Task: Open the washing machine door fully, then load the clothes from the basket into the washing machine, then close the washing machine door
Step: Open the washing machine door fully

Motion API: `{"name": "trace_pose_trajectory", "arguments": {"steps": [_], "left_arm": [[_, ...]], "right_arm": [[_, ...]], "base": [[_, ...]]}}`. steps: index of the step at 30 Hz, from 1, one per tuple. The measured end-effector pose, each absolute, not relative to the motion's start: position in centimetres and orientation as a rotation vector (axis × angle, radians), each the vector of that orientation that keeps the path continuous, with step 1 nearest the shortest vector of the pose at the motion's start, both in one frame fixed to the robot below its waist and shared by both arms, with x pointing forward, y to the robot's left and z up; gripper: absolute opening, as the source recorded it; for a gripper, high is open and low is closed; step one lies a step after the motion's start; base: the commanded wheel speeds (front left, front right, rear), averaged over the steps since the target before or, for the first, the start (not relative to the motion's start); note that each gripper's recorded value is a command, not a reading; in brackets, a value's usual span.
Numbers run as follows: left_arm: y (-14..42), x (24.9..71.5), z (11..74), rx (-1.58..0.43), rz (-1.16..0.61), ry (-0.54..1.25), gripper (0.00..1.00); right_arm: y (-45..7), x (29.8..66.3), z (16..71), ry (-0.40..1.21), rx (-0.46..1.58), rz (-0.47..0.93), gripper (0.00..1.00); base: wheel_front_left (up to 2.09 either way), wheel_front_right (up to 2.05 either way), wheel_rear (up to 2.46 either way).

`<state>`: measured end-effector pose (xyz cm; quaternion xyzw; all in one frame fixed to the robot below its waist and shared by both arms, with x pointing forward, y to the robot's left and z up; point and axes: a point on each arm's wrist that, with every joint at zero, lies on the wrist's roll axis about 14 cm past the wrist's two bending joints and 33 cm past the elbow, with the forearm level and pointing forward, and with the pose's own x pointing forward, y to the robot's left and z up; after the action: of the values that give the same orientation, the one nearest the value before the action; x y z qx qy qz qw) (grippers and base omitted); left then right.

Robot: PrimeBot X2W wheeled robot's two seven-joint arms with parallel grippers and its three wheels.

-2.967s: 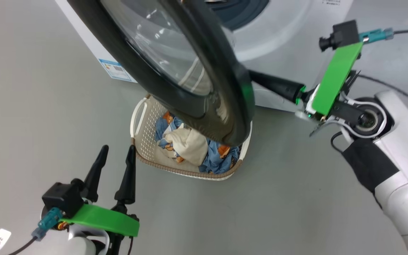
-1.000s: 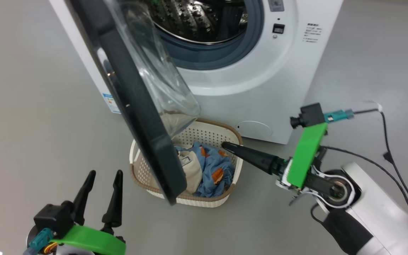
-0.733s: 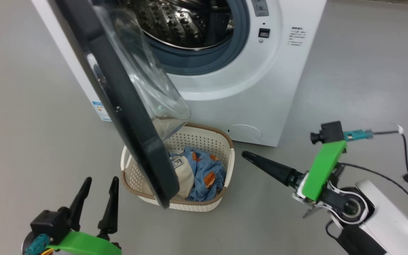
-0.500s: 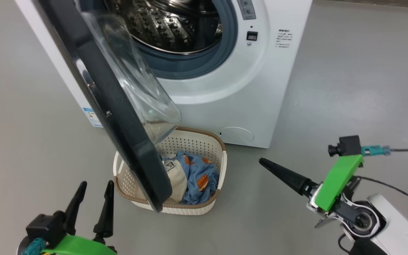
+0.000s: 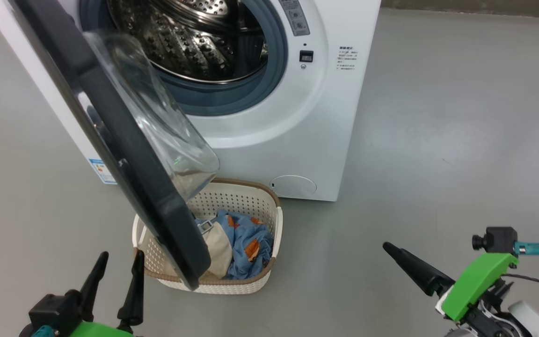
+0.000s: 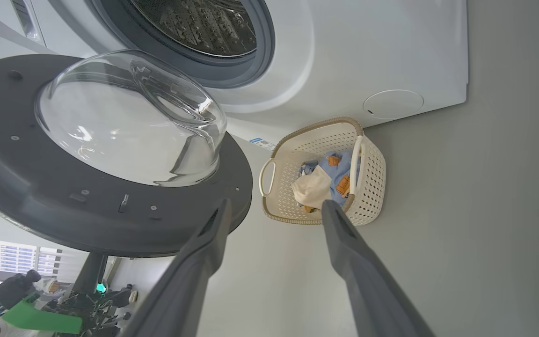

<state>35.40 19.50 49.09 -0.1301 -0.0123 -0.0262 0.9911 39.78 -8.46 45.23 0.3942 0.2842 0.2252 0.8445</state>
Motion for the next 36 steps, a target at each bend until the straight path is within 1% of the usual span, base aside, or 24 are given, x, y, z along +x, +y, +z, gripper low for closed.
{"name": "trace_pose_trajectory", "arguments": {"steps": [10, 22, 28, 33, 36], "left_arm": [[19.1, 35.2, 48.9, -0.265, -0.065, -0.02, 1.0], [18.8, 34.9, 48.5, -0.268, -0.071, -0.007, 1.0], [18.7, 34.9, 48.5, -0.268, -0.074, -0.005, 1.0], [18.9, 35.0, 48.5, -0.268, -0.07, -0.008, 1.0], [19.0, 35.0, 48.5, -0.268, -0.066, -0.008, 1.0]], "right_arm": [[-12.3, 38.2, 43.5, 0.527, 0.756, 0.353, 1.0], [-16.3, 37.0, 42.3, 0.422, 0.59, 0.265, 1.0], [-17.8, 37.2, 42.2, 0.393, 0.512, 0.241, 1.0], [-19.8, 39.3, 44.9, 0.258, 0.443, 0.201, 1.0], [-20.5, 39.3, 45.4, 0.215, 0.399, 0.181, 1.0]], "base": [[0.0, 0.0, 0.0], [0.0, 0.0, 0.0], [0.0, 0.0, 0.0], [0.0, 0.0, 0.0], [0.0, 0.0, 0.0]]}}
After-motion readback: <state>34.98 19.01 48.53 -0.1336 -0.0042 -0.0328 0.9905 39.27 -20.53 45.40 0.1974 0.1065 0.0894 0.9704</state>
